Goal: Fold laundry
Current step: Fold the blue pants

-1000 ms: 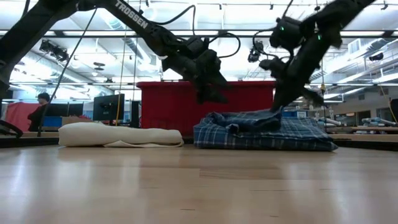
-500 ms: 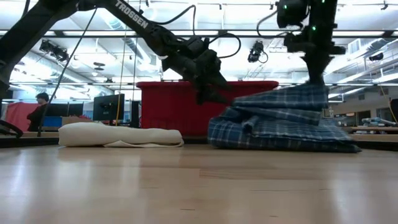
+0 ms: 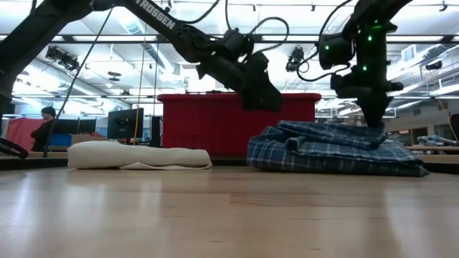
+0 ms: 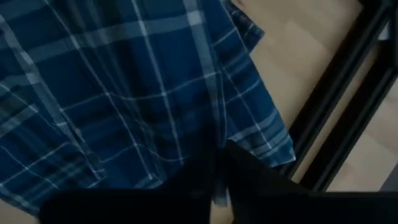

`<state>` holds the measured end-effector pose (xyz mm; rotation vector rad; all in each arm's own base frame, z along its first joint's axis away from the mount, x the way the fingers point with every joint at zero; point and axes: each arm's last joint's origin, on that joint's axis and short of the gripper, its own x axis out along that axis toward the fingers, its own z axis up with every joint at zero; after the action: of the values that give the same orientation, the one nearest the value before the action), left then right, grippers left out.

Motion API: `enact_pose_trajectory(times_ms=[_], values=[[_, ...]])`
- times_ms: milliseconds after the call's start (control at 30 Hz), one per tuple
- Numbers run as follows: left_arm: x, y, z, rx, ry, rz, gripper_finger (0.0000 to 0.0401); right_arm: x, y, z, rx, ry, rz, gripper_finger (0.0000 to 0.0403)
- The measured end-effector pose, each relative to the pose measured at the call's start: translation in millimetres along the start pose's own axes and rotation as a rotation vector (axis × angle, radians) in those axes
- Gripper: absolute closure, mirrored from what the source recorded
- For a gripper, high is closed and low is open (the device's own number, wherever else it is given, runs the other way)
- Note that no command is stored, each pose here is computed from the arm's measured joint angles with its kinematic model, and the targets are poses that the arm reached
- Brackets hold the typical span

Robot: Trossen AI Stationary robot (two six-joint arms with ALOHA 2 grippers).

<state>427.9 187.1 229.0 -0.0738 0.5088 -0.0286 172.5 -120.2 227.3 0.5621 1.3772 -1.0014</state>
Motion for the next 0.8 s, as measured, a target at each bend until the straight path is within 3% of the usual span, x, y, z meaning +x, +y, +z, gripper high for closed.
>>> enact_pose_trajectory(times_ms=[233, 333, 433, 600, 800], values=[[23.5, 8.5, -28.1, -0.080, 0.073, -0.002, 0.0088, -34.0, -12.6, -0.5, 0.220, -0.046, -0.073, 0.0259], [29.5, 8.8, -33.9, -0.075, 0.079, -0.017, 0.0088, -57.5, -16.7, 3.4, 0.302, -0.135, 0.006, 0.0234], [30.9, 5.4, -32.5, -0.048, 0.070, -0.030, 0.0088, -71.9, -11.0, 12.6, 0.339, -0.293, 0.178, 0.0225], [24.9, 1.3, -30.2, -0.088, 0.104, -0.037, 0.0088, -53.2, 9.6, 30.0, 0.380, -0.502, 0.359, 0.0257], [-14.6, 1.9, -8.8, -0.119, 0.139, -0.021, 0.0088, -1.7, 26.0, 26.1, 0.495, -0.579, 0.573, 0.0358]])
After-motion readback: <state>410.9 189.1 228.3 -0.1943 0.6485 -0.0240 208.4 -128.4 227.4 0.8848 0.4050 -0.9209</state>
